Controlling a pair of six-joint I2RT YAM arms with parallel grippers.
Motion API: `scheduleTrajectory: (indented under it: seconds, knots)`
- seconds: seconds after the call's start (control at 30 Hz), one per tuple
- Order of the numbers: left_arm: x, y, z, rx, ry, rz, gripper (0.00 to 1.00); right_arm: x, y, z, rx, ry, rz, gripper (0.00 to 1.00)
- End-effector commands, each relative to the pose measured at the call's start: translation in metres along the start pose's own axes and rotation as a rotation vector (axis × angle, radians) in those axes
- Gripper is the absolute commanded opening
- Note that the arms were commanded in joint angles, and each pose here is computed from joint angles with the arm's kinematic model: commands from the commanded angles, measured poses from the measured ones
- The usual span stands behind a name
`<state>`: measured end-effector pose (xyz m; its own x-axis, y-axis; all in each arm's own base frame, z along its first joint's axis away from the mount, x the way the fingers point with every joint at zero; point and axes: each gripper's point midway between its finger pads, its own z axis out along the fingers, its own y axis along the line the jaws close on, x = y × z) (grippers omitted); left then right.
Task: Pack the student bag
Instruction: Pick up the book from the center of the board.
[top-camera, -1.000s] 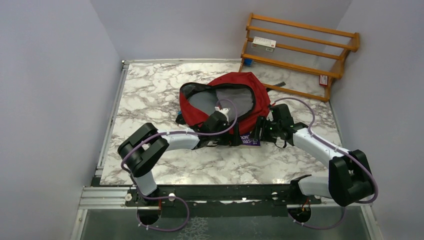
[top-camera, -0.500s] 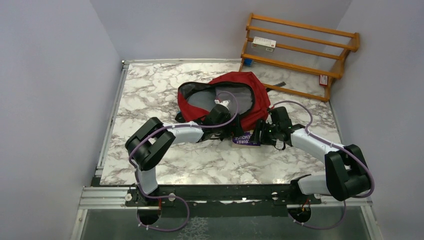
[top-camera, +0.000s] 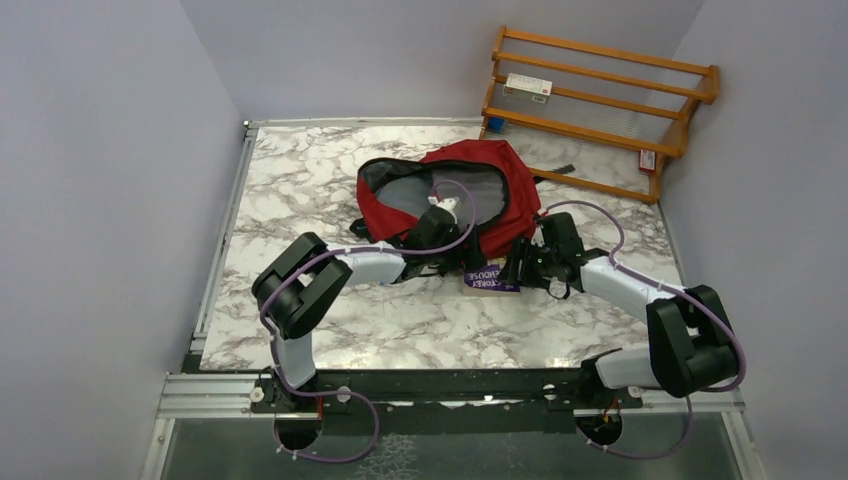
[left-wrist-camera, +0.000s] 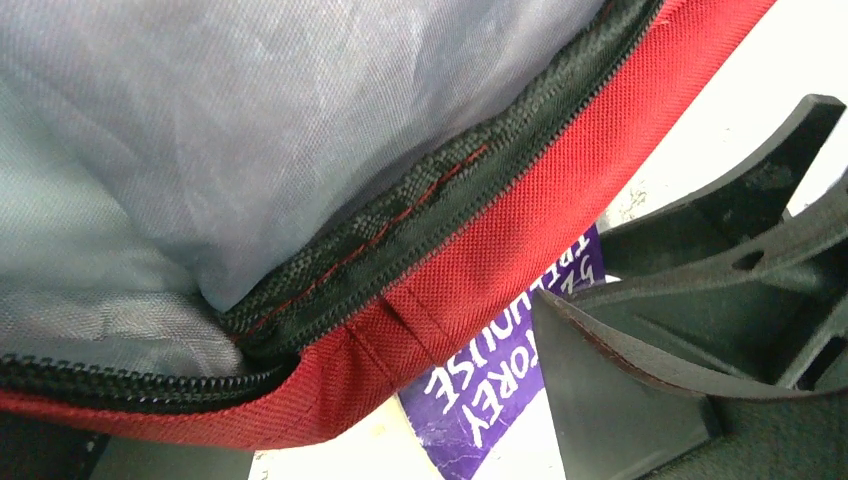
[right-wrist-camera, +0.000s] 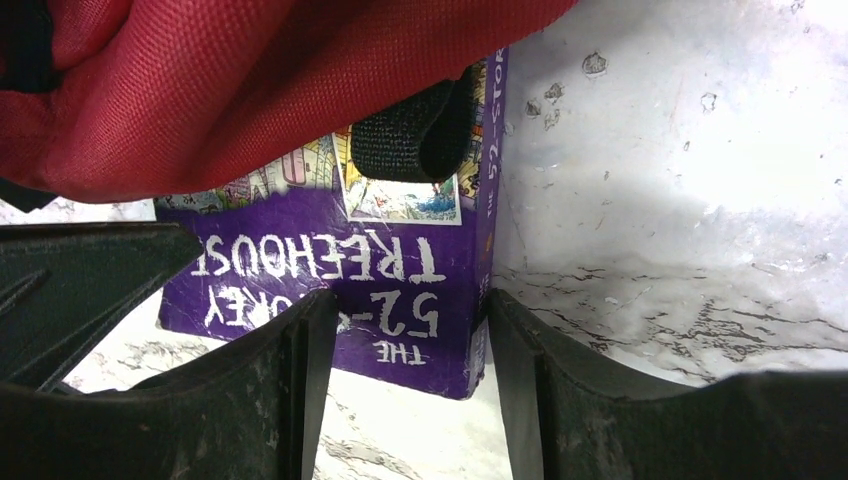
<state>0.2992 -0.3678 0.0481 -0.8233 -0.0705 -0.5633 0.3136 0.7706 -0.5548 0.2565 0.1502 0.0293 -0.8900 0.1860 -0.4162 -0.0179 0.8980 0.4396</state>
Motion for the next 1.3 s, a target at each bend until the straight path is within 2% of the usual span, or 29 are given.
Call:
scheduleTrajectory:
  seconds: [0.0,0.27,0.43,0.57,0.67,0.87,0.97,1.1,1.27]
  knots:
    - [0.038,0.03,-0.008,-0.054,0.074,0.012,0.91,0.011,0.005,0.002,-0.048,0.051,-0.017,0.6]
    - [0.064,0.032,-0.021,-0.007,0.116,0.015,0.78,0.048,0.031,-0.017,-0.236,0.142,0.009,0.52]
    - [0.079,0.022,-0.029,0.041,0.161,0.054,0.66,0.055,0.044,-0.026,-0.27,0.147,0.021,0.51]
    - [0.096,0.016,-0.038,0.054,0.191,0.091,0.6,0.06,0.049,-0.03,-0.286,0.139,0.038,0.51]
    - [0.103,0.023,-0.042,0.023,0.201,0.093,0.6,0.061,0.044,-0.032,-0.244,0.13,0.045,0.5]
    - [0.099,0.035,-0.045,-0.049,0.175,0.074,0.62,0.038,-0.004,-0.038,0.07,-0.003,0.078,0.6]
    - [0.097,0.034,-0.043,-0.053,0.173,0.067,0.65,0.026,-0.003,-0.035,0.082,-0.045,0.08,0.63]
    - [0.097,0.033,-0.04,-0.051,0.174,0.067,0.64,0.019,0.005,-0.025,0.055,-0.037,0.095,0.64]
    - [0.106,0.046,-0.037,-0.1,0.208,0.061,0.54,0.032,0.008,-0.012,0.007,0.004,0.144,0.64]
